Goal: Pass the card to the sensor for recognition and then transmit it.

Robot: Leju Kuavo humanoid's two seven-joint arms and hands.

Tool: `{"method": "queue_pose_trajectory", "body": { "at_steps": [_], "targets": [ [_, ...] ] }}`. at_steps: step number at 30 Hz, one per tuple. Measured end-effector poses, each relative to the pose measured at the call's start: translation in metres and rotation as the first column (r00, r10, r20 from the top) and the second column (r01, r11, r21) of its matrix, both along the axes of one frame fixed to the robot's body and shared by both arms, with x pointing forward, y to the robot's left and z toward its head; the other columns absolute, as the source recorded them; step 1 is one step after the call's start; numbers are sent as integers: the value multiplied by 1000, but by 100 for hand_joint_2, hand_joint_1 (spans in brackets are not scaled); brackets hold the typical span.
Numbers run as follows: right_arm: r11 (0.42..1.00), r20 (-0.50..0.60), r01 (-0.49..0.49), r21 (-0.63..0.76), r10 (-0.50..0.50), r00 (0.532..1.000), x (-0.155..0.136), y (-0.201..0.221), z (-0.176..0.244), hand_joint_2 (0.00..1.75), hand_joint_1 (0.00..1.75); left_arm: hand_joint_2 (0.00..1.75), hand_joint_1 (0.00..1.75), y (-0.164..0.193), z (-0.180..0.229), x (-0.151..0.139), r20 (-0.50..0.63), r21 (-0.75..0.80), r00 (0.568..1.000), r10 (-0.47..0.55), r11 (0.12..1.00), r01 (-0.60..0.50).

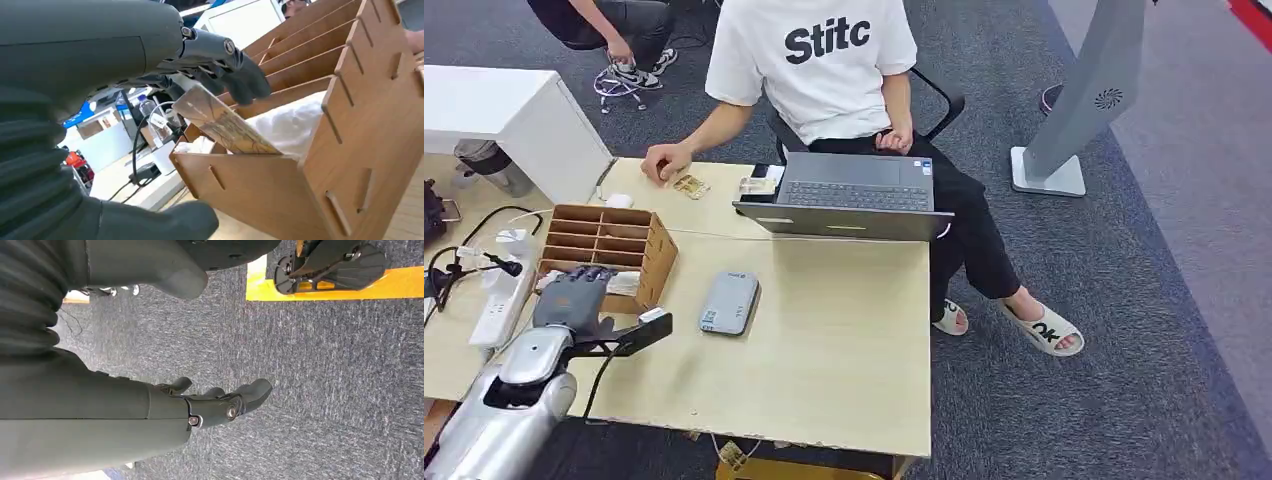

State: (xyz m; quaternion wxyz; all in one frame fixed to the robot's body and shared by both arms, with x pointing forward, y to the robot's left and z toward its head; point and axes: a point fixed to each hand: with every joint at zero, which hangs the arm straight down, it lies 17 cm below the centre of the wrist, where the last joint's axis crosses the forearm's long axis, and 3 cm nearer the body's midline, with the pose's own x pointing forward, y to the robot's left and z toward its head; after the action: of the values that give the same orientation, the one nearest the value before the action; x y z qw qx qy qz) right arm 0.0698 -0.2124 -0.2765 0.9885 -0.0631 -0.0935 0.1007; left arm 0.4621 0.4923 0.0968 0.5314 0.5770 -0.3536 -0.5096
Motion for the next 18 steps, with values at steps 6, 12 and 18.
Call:
{"method": "queue_pose_trajectory", "body": {
  "at_steps": [6, 12, 18],
  "targets": [
    [1000, 6, -8, -1, 8, 1000, 1, 0, 0, 175, 0, 175, 164, -2, 1, 1, 34, 18, 999, -5, 1000, 4],
    [1000, 7, -8, -4, 8, 1000, 1, -1, 0, 175, 0, 175, 152, -11, 4, 3, 75, 24, 997, -21, 1000, 19],
    [1000, 11, -13, -9, 13, 1000, 1, -1, 0, 175, 0, 175, 150, -19, 6, 3, 107, 33, 994, -36, 999, 33]
  ]
}}
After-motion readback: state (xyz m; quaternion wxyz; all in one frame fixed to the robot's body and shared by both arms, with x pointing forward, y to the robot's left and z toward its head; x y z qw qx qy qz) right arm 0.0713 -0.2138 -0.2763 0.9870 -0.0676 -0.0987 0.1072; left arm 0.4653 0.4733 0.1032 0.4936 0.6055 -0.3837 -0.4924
